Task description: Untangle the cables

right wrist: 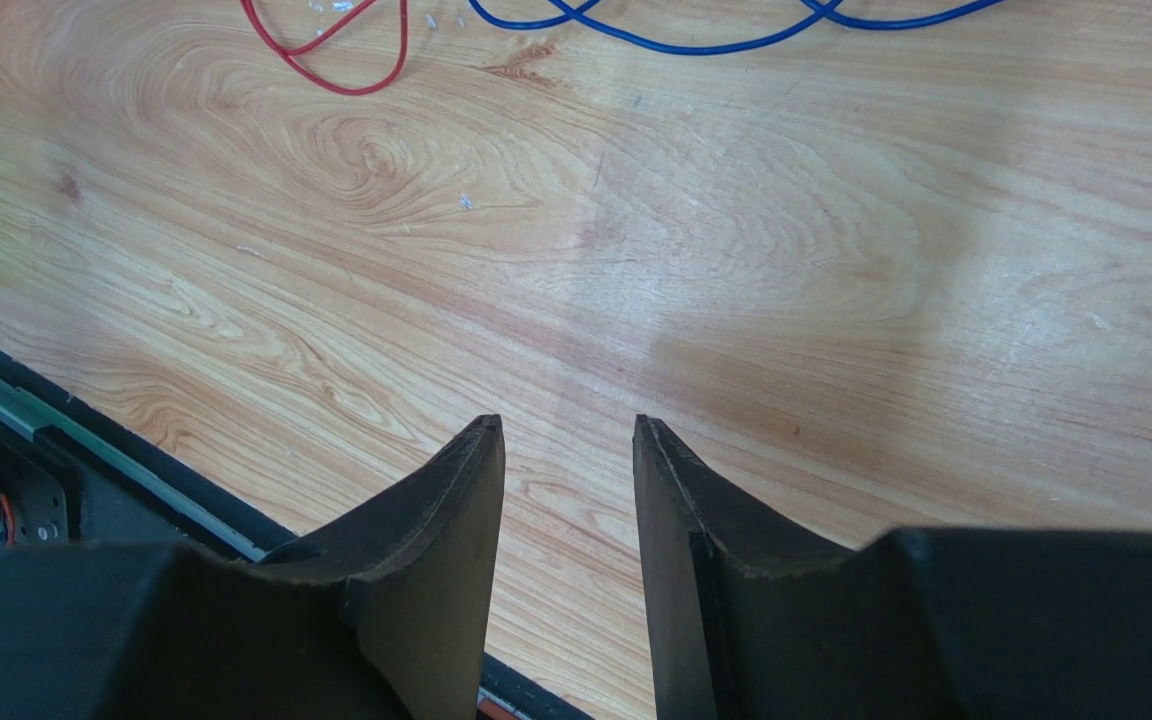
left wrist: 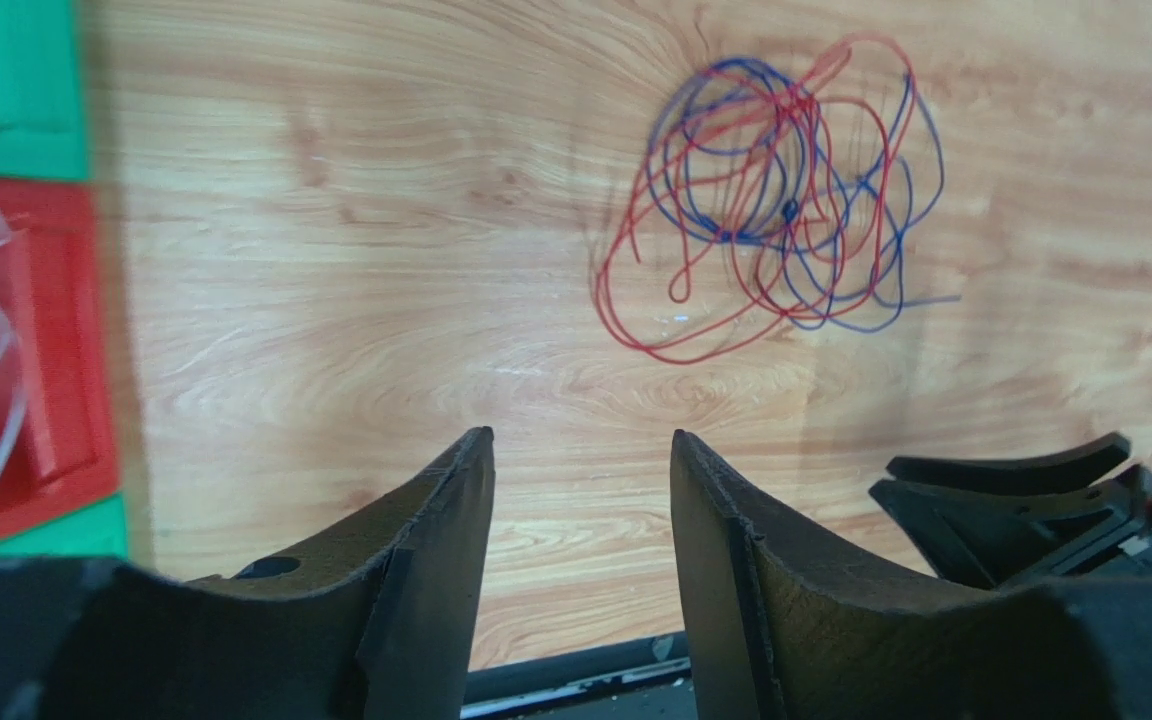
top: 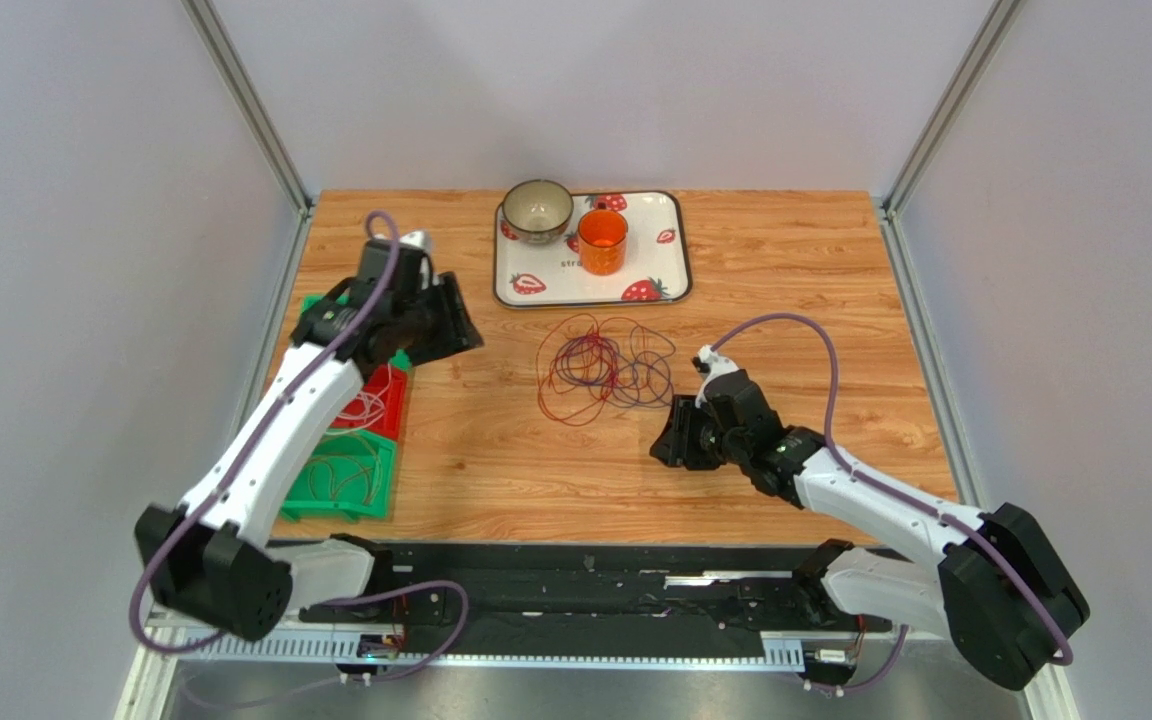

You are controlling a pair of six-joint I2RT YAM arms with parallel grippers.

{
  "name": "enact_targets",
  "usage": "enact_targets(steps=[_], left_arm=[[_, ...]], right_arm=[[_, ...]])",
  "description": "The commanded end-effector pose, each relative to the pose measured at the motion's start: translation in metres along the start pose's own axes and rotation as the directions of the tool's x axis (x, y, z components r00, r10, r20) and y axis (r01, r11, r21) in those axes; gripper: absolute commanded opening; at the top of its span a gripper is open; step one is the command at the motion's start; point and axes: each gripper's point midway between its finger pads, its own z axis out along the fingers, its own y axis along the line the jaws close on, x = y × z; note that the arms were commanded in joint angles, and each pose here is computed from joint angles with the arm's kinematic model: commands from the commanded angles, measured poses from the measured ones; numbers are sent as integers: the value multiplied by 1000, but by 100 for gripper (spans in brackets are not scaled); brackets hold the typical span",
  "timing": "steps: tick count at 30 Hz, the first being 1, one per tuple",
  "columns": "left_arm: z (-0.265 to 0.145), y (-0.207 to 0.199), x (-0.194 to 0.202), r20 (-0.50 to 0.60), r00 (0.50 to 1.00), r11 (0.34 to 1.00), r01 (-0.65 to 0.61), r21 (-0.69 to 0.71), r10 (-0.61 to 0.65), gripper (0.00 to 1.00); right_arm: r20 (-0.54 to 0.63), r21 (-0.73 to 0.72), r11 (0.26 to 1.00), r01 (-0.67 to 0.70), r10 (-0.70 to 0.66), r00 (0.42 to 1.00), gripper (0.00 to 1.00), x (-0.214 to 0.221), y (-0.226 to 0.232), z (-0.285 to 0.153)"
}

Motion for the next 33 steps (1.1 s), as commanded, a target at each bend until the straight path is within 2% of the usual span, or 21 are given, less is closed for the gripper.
enact_targets(steps=[1,9,24,25,28,29,30,33], left_arm=[[33,-35,-11,16,994,992,-112,55,111,55],[90,-58,23,-116,974,980,-189,54,194,52],[165,-75,73,-242,955,984,-176,12,173,47],[168,-76,74,-244,953,984,-181,7,177,45],[177,-76,81,-263,949,983,-184,-10,174,30],[179,-75,83,-272,947,984,-180,-19,168,12],[179,-75,82,-275,947,984,-177,-21,165,1],[158,-90,63,-219,957,980,-197,0,193,0]], right_arm=[[52,-15,1000,-1,1,999,40,-11,5,-1],[46,-18,1000,2,-2,999,41,-11,6,0],[38,-21,1000,7,-6,999,41,-11,7,2],[38,-22,1000,9,-8,999,41,-10,7,2],[34,-22,1000,9,-8,999,40,-10,7,2],[34,-22,1000,10,-9,999,41,-10,7,2],[34,-22,1000,10,-10,999,41,-10,7,2],[33,-21,1000,9,-8,999,41,-9,7,2]])
